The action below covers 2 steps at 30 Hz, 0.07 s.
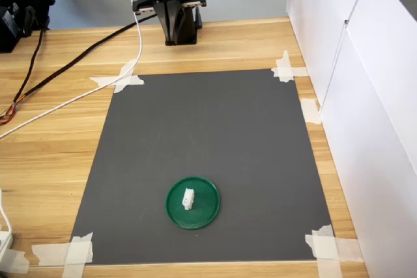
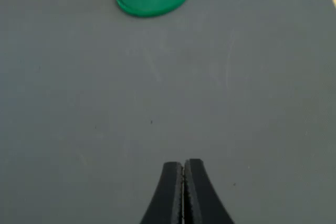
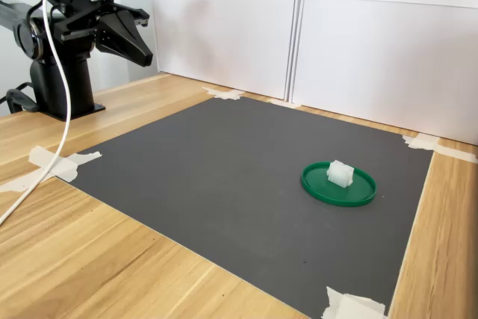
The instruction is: Grasp a white terminal and put it in the green lid.
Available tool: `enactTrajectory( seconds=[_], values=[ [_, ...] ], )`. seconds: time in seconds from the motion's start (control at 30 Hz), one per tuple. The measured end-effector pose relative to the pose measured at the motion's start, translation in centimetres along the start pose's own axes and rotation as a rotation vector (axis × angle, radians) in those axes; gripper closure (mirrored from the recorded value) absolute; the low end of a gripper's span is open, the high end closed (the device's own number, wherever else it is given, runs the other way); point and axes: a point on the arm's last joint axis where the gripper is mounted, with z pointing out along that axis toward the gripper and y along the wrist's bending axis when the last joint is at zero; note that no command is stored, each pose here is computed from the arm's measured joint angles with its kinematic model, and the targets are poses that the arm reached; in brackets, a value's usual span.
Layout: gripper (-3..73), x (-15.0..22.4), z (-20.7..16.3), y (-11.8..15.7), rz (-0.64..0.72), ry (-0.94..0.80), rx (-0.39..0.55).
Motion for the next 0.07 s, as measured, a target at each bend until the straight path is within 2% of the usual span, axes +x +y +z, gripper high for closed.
enactTrajectory(
  seconds=[0.07],
  values=[
    [71.6,-0.04,-0.18,0.01,-0.006,-0.017,0.001]
  ],
)
